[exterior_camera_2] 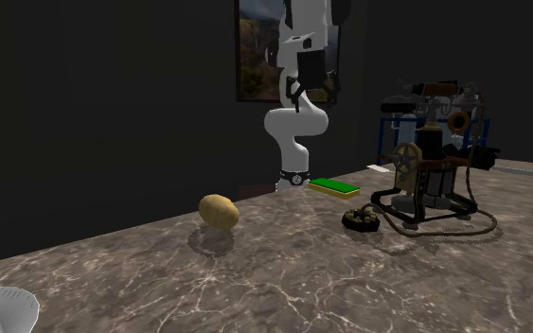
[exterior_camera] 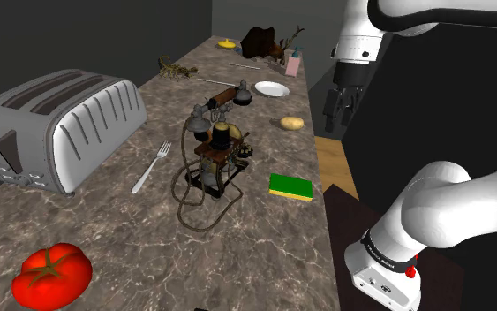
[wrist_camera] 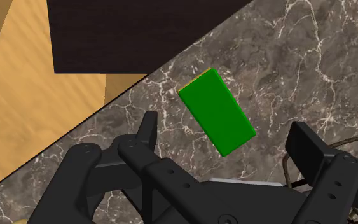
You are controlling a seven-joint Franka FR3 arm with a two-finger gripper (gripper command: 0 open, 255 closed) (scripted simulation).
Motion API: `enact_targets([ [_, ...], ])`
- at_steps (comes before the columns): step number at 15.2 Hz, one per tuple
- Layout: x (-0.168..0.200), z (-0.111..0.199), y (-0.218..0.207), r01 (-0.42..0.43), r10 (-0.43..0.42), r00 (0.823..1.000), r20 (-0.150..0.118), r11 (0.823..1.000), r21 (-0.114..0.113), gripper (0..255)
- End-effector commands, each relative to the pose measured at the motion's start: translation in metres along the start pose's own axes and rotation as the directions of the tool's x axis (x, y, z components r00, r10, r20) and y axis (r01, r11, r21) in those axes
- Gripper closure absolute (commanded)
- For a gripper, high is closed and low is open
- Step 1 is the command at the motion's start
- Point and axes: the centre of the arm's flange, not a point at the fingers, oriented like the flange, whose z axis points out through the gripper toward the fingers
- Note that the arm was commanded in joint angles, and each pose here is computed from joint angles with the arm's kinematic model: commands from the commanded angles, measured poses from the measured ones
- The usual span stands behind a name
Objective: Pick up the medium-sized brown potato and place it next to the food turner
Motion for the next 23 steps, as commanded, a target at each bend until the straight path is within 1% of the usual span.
enact_targets([
  [1, 0.000, 0.000, 0.000, 0.000, 0.000, 1.000, 0.000, 1.000, 0.000, 0],
  [6, 0.040, 0.016, 0.045, 0.077, -0.077, 0.997, -0.011, 0.997, -0.024, 0],
  [12, 0.092, 0.034, 0.095, 0.168, -0.170, 0.985, -0.023, 0.984, -0.054, 0],
  [17, 0.139, 0.047, 0.133, 0.243, -0.246, 0.969, -0.030, 0.967, -0.080, 0],
  [23, 0.199, 0.061, 0.175, 0.330, -0.336, 0.941, -0.036, 0.937, -0.111, 0],
])
